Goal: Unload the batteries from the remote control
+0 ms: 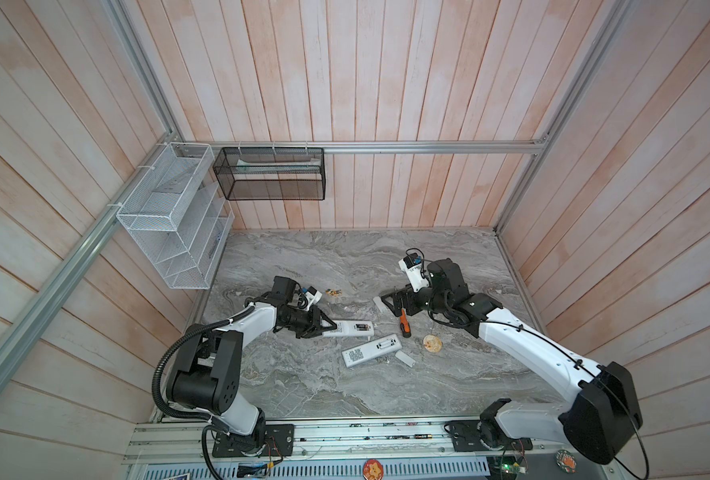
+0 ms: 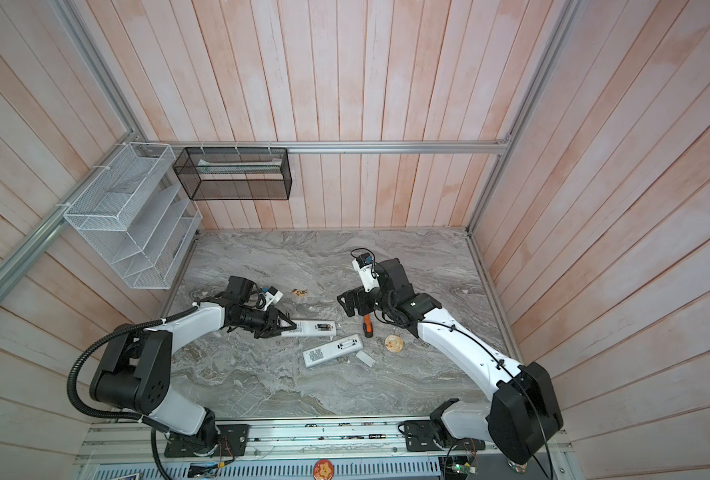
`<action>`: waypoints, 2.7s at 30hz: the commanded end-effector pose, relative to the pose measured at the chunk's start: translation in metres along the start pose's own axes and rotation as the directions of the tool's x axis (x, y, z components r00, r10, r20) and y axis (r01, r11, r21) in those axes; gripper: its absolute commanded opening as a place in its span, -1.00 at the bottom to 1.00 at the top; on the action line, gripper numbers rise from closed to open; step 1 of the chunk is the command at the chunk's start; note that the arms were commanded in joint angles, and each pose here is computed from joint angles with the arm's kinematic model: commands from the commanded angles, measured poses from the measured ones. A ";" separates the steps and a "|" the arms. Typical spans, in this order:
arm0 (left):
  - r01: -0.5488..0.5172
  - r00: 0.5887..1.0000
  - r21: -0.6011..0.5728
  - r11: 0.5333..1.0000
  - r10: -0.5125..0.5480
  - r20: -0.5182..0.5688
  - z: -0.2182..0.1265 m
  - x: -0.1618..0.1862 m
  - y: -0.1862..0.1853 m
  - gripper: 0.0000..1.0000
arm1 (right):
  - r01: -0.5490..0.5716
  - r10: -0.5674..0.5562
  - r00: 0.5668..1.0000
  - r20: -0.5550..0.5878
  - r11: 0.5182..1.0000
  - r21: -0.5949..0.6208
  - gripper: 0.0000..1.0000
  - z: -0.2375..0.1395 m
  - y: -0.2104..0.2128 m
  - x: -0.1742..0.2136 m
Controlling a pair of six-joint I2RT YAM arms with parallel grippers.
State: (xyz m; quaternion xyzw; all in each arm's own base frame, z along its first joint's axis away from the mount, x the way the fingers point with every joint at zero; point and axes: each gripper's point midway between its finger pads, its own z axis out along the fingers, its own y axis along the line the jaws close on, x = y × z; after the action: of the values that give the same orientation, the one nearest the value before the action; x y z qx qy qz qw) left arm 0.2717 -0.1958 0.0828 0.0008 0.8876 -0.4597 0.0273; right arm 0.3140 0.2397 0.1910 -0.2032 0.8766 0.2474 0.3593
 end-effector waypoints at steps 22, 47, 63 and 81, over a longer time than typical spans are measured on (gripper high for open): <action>0.006 0.995 -0.226 0.974 0.017 0.099 -0.025 -0.003 0.026 1.00 | -0.199 0.305 0.866 -0.395 0.937 0.287 0.52 0.047 -0.076 0.112; -0.219 0.907 -0.012 0.976 0.209 0.366 -0.070 -0.023 -0.069 1.00 | -0.116 0.256 0.847 -0.466 0.944 0.308 -0.54 0.068 -0.076 0.147; -0.374 0.879 0.297 0.879 0.234 0.415 -0.068 -0.020 -0.130 1.00 | 0.152 -0.177 0.945 -0.275 0.982 -0.109 -0.77 0.012 0.047 0.061; -0.416 0.850 0.279 0.866 0.261 0.457 -0.061 -0.031 -0.164 0.27 | 0.148 -0.230 0.967 -0.113 0.862 -0.484 -0.79 -0.029 0.149 0.037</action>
State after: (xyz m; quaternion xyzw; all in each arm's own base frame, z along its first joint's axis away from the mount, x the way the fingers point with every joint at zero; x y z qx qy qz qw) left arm 0.2901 -0.2403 0.2350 0.0620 0.7570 -0.5948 0.2633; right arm 0.2005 0.3279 0.2088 -0.3826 0.8113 0.3697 0.2425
